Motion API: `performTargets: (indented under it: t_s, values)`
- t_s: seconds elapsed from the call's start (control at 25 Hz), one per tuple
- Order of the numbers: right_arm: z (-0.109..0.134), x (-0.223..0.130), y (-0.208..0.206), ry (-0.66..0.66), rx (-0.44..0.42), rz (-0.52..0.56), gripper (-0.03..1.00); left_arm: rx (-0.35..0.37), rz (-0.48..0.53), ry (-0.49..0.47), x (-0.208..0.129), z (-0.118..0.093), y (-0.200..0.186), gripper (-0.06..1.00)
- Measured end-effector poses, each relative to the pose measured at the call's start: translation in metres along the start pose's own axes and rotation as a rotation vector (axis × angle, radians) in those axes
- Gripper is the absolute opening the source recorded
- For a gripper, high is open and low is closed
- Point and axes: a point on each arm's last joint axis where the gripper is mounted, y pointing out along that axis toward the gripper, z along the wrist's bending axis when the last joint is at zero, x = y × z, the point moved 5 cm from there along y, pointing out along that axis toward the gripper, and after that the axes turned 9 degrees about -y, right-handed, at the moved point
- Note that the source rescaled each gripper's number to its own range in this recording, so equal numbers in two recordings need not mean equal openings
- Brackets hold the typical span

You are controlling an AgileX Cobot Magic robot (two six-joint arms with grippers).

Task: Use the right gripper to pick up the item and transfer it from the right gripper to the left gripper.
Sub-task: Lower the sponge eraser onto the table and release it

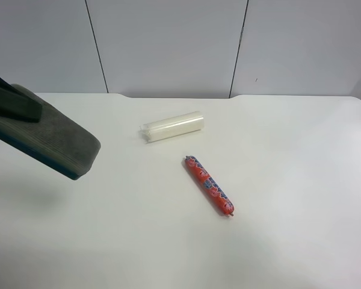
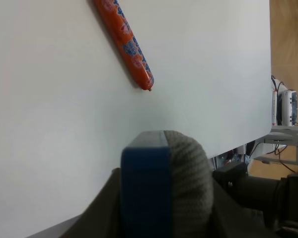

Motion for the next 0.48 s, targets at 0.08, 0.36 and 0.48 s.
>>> performTargets:
  t_s: [0.08,0.36,0.48]
  values:
    - [-0.001,0.0,0.0,0.006,-0.008,0.001,0.99,0.0,0.003,0.0,0.0,0.0,0.0,0.04]
    - [-0.013,-0.003,-0.001,0.137,-0.175,0.03,0.99,0.0,0.003,0.0,0.0,0.0,0.0,0.04]
    - [-0.019,-0.005,-0.003,0.207,-0.269,0.037,0.99,0.0,0.003,0.0,0.0,0.0,0.0,0.04]
